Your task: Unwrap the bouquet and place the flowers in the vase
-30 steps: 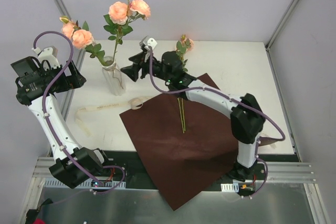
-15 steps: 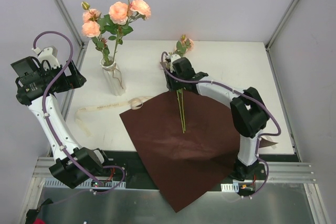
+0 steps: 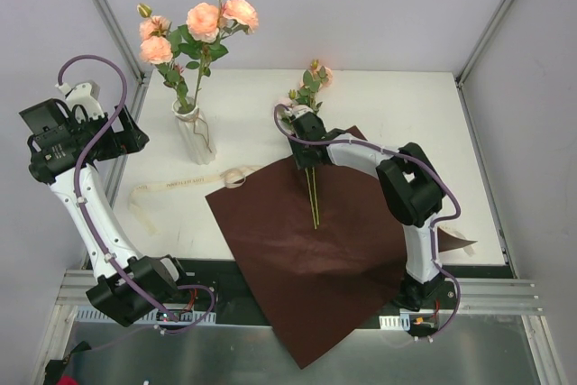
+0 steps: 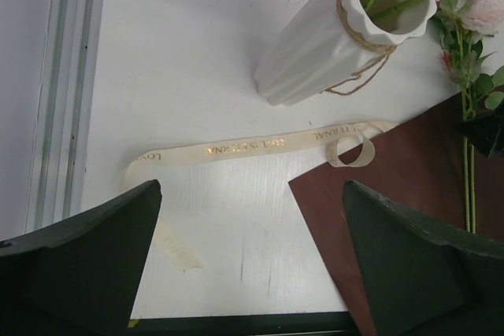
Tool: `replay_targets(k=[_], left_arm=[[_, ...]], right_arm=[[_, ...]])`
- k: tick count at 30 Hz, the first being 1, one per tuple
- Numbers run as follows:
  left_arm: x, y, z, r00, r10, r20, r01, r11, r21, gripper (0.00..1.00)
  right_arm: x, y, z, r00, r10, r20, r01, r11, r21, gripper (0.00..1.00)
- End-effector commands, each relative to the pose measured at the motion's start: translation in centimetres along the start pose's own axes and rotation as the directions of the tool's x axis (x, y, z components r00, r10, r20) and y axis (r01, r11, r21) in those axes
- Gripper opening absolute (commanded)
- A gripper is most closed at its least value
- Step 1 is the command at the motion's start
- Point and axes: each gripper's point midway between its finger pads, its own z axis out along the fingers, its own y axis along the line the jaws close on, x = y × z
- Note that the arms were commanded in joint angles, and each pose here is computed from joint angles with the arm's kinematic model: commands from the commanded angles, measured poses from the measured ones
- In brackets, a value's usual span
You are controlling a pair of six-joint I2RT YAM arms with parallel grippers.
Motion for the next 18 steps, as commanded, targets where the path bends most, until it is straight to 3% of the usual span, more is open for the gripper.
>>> replay_targets(k=[1, 15, 18], left_arm=[[0.1, -0.6, -0.1, 1.0, 0.014, 0.01, -0.014, 0.999, 0.03, 0.99], [0.2, -0.4, 0.0, 1.0, 0.017, 0.01, -0.018, 0.999, 0.027, 0.99], [0.2, -0.4, -0.1, 1.0, 0.019, 0.012, -0.019, 0.999, 0.025, 0.99]], right_arm=[[-2.2, -0.6, -0.3, 0.998, 0.017, 0.059, -0.02, 0.999, 0.048, 0.48], [-3.5, 0.8, 0.3, 0.995, 0.02, 0.102, -0.022, 1.0, 0.019, 0.39], [-2.8, 0.9, 1.0, 0.996, 0.032, 0.078, -0.033, 0.999, 0.012, 0.31]])
